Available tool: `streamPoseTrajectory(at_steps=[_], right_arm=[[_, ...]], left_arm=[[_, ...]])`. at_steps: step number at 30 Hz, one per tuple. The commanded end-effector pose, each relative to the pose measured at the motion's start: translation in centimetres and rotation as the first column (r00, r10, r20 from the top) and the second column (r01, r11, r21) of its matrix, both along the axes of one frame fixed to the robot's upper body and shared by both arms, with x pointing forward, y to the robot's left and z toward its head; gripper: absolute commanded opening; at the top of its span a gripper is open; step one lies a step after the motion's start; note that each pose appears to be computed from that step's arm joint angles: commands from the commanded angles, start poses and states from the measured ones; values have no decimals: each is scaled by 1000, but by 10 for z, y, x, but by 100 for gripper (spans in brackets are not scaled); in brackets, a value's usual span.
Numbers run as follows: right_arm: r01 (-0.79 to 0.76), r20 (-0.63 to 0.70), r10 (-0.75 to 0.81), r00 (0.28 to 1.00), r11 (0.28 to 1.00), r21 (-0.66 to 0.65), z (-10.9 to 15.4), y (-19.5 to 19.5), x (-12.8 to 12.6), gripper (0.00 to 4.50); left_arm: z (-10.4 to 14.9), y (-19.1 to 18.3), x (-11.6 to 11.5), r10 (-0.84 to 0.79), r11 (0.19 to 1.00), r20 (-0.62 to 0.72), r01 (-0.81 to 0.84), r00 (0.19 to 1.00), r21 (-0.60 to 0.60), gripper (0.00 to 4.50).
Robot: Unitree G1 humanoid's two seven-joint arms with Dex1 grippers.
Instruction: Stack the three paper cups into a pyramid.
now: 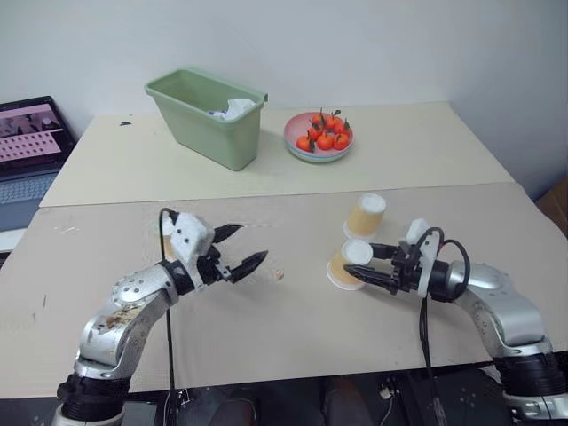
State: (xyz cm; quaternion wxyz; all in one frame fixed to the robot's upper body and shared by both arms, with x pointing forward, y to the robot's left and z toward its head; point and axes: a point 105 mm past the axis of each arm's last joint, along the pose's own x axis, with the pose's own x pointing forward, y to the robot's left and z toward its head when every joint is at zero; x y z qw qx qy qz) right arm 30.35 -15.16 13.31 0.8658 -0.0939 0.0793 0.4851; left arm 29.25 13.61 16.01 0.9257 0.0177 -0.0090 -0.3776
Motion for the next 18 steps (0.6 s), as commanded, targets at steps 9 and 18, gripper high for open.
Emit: streamPoseTrajectory(at_steps=[9,18], right_arm=[[-249,109,247,963,969,0,22,79,41,273],[-314,122,313,942,949,-14,20,118,74,273]], left_arm=[[20,34,-18,308,930,3,-301,951,-209,450],[5,48,-40,428,873,-32,-423,903,-242,450]])
